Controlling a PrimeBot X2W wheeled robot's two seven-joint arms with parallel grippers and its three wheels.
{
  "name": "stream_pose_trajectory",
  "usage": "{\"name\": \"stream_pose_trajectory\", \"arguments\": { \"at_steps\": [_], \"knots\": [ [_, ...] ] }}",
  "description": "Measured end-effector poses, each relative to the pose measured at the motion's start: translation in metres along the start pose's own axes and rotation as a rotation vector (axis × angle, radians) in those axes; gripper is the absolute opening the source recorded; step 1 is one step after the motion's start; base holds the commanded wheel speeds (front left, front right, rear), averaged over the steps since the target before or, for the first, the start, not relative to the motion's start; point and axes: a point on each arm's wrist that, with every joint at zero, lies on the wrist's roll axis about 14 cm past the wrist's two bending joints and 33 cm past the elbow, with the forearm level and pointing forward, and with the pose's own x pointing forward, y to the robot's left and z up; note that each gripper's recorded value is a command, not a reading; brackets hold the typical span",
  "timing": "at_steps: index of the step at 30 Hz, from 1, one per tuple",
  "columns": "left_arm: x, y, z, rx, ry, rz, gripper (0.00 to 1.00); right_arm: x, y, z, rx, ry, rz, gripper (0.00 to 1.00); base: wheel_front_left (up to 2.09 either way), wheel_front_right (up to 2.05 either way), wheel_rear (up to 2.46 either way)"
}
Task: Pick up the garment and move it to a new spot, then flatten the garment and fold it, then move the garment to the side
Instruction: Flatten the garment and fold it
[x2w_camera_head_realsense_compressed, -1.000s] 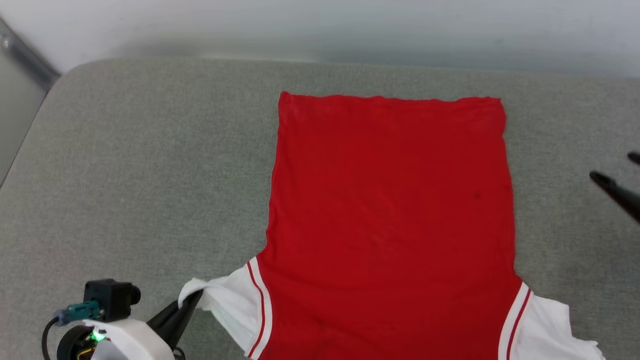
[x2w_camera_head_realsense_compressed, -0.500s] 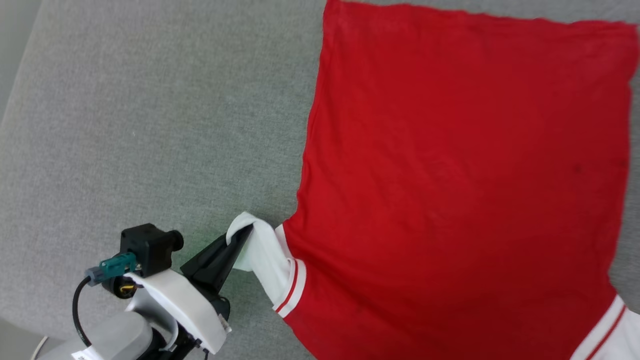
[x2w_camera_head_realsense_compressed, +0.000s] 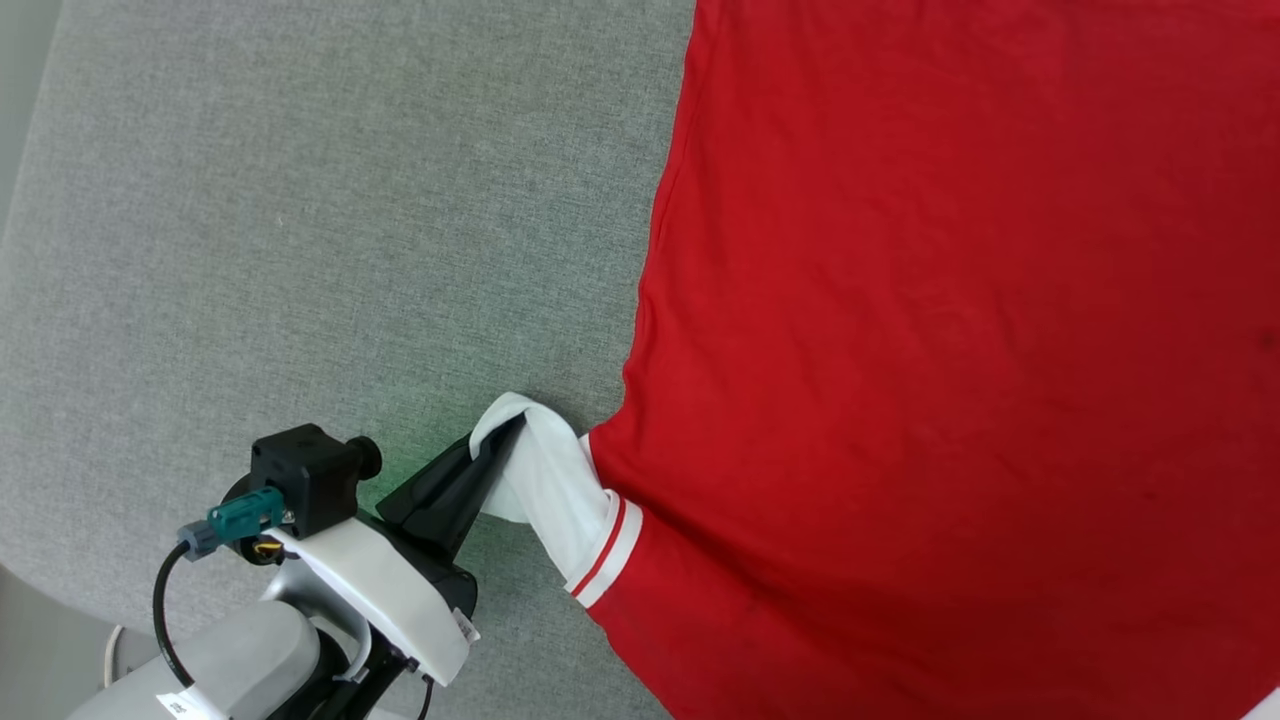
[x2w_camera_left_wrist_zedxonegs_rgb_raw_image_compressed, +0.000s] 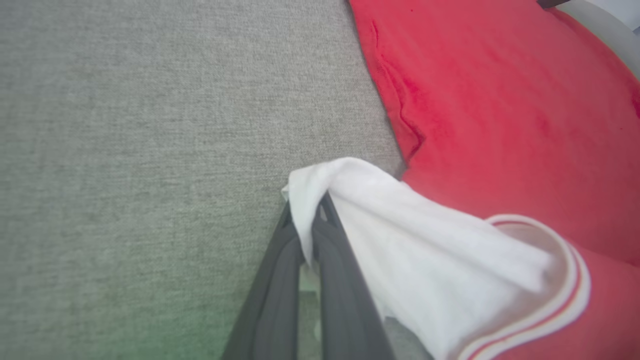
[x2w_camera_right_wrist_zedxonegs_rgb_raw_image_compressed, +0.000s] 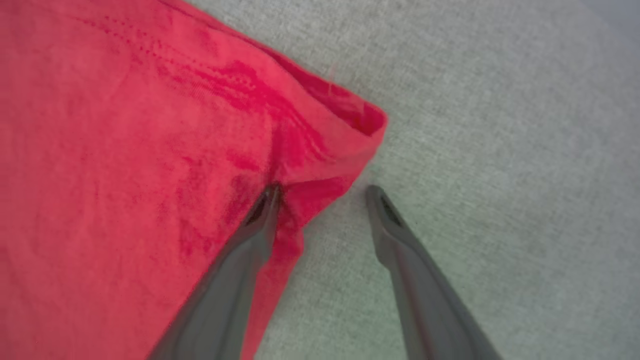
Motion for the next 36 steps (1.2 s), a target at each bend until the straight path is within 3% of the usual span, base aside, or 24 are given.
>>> {"name": "stream_pose_trajectory", "arguments": {
  "at_steps": [6, 12, 18, 26, 36],
  "knots": [
    [-0.007, -0.001, 0.004, -0.001, -0.021, 0.000, 0.00, -0.016, 0.006, 0.002, -0.017, -0.049, 0.012, 0.00, 0.00, 0.00, 0.00],
    [-0.022, -0.005, 0.012, -0.007, -0.062, 0.004, 0.00, -0.059, 0.007, 0.011, -0.040, -0.152, 0.001, 0.00, 0.00, 0.00, 0.00],
    [-0.044, -0.010, 0.022, -0.004, -0.105, 0.006, 0.00, -0.104, 0.007, -0.014, -0.099, -0.197, -0.017, 0.00, 0.00, 0.00, 0.00],
    [-0.067, -0.022, 0.025, -0.003, -0.135, -0.009, 0.00, -0.146, -0.003, -0.101, -0.104, -0.142, -0.032, 0.00, 0.00, 0.00, 0.00],
    [-0.075, -0.033, 0.028, 0.045, -0.146, -0.041, 0.00, -0.146, 0.007, -0.252, 0.071, 0.036, 0.028, 0.00, 0.00, 0.00, 0.00]
  ]
}}
